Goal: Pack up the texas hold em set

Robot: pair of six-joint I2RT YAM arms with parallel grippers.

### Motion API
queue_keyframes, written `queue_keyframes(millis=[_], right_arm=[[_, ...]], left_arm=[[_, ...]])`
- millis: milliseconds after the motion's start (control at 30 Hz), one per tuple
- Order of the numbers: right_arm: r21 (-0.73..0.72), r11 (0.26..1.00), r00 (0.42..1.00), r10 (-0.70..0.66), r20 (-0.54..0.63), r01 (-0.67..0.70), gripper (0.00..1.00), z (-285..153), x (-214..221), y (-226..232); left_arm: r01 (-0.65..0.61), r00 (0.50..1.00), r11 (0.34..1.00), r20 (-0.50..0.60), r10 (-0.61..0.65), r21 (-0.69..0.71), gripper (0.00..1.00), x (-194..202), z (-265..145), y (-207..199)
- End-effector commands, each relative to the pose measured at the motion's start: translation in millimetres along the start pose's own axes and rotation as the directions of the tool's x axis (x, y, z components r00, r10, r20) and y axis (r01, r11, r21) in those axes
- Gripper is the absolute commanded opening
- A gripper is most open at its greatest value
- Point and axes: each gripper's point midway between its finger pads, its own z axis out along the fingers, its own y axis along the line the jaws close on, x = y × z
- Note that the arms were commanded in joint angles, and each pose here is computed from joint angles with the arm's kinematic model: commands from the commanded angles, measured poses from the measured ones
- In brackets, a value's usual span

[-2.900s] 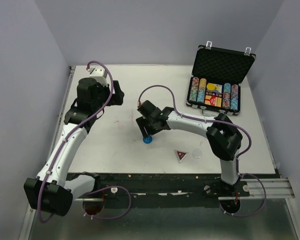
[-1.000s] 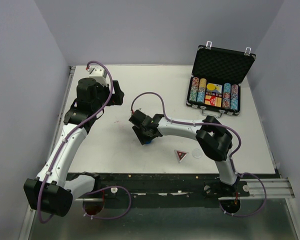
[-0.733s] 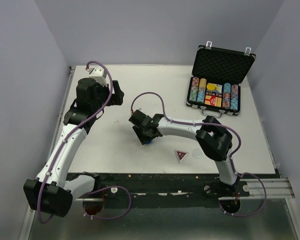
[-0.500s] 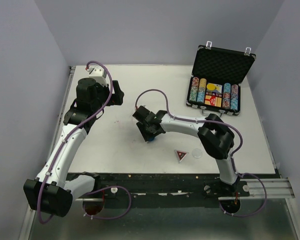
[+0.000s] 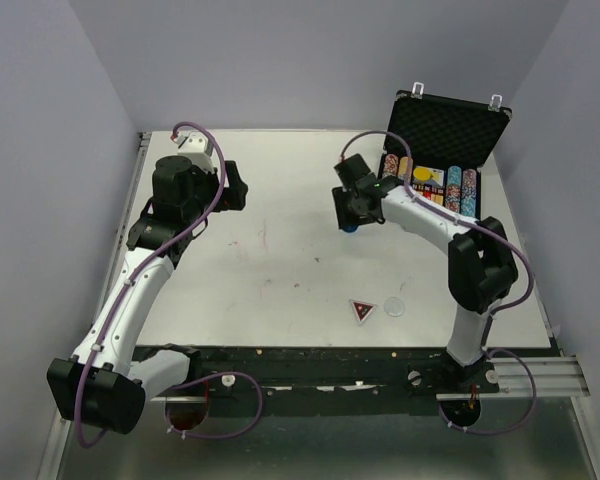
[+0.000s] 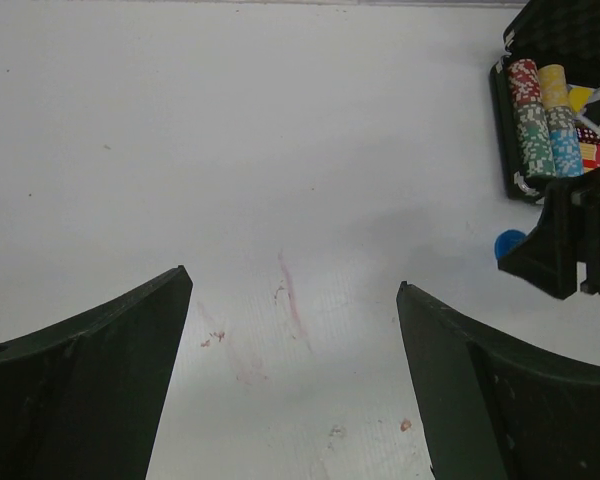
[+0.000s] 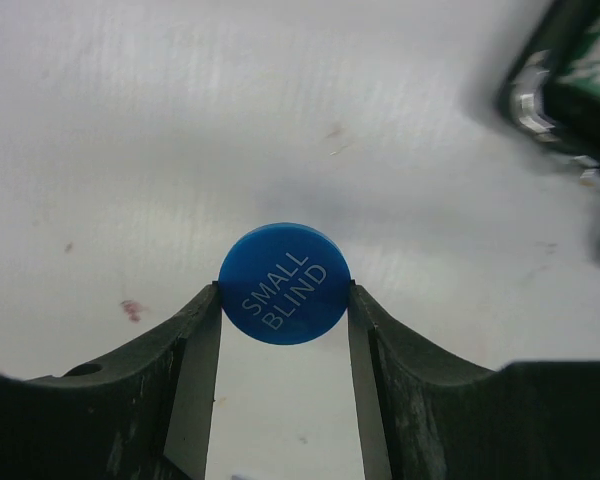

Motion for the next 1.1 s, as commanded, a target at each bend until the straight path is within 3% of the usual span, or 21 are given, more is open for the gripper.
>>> queue_keyframes(millis=[0,233,433,1067], right_arm=[[0.074,0.995,0.997,0.062,0.045,-0.065,0.47,-9.0,-31.8,-70.3],[0.180,0.957,0.972,0.213,0.096,-0.227,0.46,9.8,-63.7,-185.8],[0.258,0.918,0.953,0.281,0.114,-0.302,0.45,32.5,-73.7,-254.6],[0.375,0.859,0.937,0.333,0.108,-0.349,0.45,66.1,-74.5,-341.3]], left_arm=[[0.003,0.999,1.000,0.043,-0.003,0.000,0.99,-15.7,-5.2,-0.5],[0.000,0.999,1.000,0.038,0.001,-0.014,0.99,-14.8,-3.7,3.3],[-0.001,0.999,1.000,0.036,0.002,-0.026,0.99,-14.7,-2.7,6.9],[0.000,1.000,1.000,0.030,0.001,-0.024,0.99,-14.8,-3.1,7.3]])
